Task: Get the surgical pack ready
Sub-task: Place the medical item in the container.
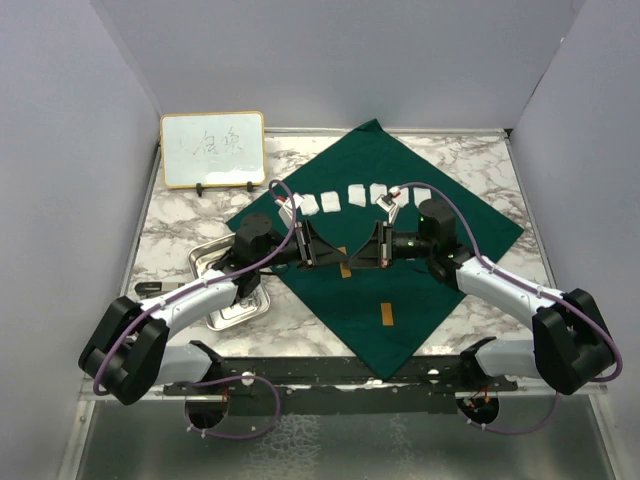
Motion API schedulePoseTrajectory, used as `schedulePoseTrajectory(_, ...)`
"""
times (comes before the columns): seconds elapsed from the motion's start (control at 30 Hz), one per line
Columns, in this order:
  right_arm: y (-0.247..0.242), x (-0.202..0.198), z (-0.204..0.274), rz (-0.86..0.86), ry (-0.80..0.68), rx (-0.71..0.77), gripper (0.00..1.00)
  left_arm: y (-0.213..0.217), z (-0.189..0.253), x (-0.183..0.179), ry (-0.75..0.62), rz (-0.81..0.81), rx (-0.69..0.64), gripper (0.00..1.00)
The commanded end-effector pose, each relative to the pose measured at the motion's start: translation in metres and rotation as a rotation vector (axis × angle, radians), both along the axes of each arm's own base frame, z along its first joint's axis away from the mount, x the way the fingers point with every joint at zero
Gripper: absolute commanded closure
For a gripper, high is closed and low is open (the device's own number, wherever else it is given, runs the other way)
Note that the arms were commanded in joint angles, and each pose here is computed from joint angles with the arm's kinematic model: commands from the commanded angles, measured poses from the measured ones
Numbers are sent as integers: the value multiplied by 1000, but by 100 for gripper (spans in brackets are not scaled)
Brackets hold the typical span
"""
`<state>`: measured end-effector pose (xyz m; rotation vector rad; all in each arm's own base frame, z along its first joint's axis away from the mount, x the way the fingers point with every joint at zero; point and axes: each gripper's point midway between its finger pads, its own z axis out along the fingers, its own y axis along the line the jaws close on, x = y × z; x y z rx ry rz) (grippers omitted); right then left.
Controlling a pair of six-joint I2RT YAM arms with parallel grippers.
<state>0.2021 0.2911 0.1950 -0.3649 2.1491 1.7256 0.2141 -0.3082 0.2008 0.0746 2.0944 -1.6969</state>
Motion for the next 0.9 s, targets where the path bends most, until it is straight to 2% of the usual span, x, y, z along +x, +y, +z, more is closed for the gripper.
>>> schedulePoseTrajectory(0.0,1,-4,8,36,-23,35,99,3,14,-3,-42,7,-42,66)
schedulePoseTrajectory(0.37,2,-6,8,45,-14,48,98,5,22,-5,-69,9,-58,91)
schedulePoseTrajectory(0.4,2,-6,8,45,-11,49,95,6,22,-5,-74,14,-58,93)
schedulePoseTrajectory(0.53,1,-6,5,38,-2,42,73,9,22,-4,-86,30,-56,100)
schedulePoseTrajectory(0.7,-4,8,-10,-50,-7,-63,60,22,12,-1,-60,69,-31,100)
schedulePoseTrajectory(0.77,-11,15,-18,-98,-27,-134,56,37,-10,6,-22,129,84,100)
schedulePoseTrajectory(0.87,-21,24,-28,-148,-64,-237,52,85,-57,20,48,287,449,100)
